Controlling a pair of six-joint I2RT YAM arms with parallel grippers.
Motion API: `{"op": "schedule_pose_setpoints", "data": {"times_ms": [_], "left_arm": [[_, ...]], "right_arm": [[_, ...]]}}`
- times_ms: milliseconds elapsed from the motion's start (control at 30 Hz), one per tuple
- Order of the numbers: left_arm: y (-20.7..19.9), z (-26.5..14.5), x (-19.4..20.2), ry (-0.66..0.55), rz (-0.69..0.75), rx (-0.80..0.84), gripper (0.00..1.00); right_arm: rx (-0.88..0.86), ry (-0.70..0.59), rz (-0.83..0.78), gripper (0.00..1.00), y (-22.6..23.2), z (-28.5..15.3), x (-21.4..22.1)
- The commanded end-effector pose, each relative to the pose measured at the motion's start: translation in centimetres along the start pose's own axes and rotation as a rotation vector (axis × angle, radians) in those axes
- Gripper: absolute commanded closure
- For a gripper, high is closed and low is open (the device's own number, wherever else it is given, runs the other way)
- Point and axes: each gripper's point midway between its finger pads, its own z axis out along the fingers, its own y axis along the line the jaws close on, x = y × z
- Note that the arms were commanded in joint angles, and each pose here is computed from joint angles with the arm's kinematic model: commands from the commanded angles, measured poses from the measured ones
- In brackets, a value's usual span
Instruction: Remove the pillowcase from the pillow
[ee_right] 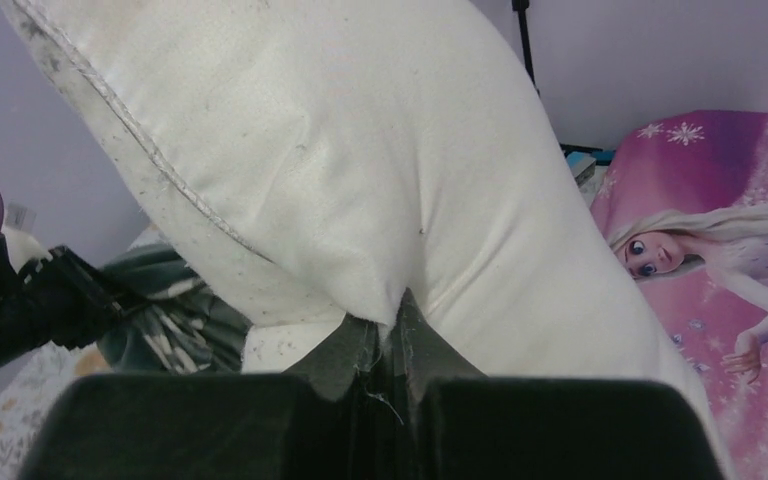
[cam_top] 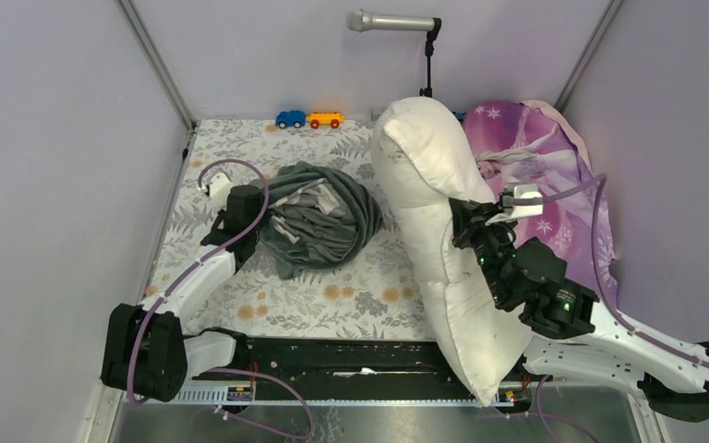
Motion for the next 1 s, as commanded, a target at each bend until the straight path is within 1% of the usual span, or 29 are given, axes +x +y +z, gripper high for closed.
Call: {"op": "schedule_pose_setpoints", "data": {"times_ms": [0,100,167,233,367,400,433,500,533,567,633,700,867,967], "left_arm": [[-1.1,1.1,-4.3,-0.094,-0.118,0.009,0.96],[-2.7,1.2,-7.1,-0.14,-0.109,0.034,0.95],[-3.9,0.9,-9.7,-0.172,-0.102,0.035,0.95],[-5.1,0.2,-13.0,-0.219,-0.114,0.046,0.95],[-6.6,-2.2,-21.7,-0.379,-0.168,0.073,0.92],[-6.6,-2.5,-23.1,-0.406,-0.174,0.071,0.88],[-6.7,-2.5,-24.0,-0.414,-0.164,0.078,0.75],[-7.5,-2.0,-24.1,-0.38,-0.121,0.103,0.29],[-7.8,-1.7,-23.3,-0.341,-0.111,0.118,0.11],[-7.9,-1.5,-22.2,-0.302,-0.11,0.134,0.02],[-7.7,-1.8,-20.3,-0.256,-0.138,0.175,0.01],[-7.3,-3.1,-19.5,-0.271,-0.174,0.219,0.01],[-5.8,-6.4,-18.8,-0.277,-0.196,0.224,0.01],[-5.3,-8.6,-18.8,-0.285,-0.181,0.241,0.01]], "right_arm": [[0.115,-0.186,0.151,1.0,-2.5,-0.6,-5.9],[0.113,-0.162,0.093,1.0,-1.6,0.1,-5.8],[0.093,-0.145,0.076,1.0,-0.8,0.5,-5.4],[0.071,-0.138,0.101,1.0,0.0,0.9,-5.0],[0.042,-0.123,0.094,1.0,1.3,1.5,-4.7],[0.036,-0.121,0.09,1.0,1.6,1.6,-4.7],[0.027,-0.118,0.086,1.0,1.9,1.7,-4.6],[0.011,-0.113,0.077,1.0,2.5,2.0,-4.3],[0.004,-0.11,0.075,1.0,2.8,2.2,-4.1],[-0.004,-0.106,0.075,1.0,3.1,2.4,-3.9],[-0.029,-0.098,0.079,1.0,4.2,2.8,-3.4],[-0.056,-0.083,0.084,1.0,5.5,3.5,-2.8],[-0.125,-0.064,0.127,1.0,9.7,5.7,-1.6],[-0.182,-0.072,0.146,1.0,13.3,7.5,-2.1]]}}
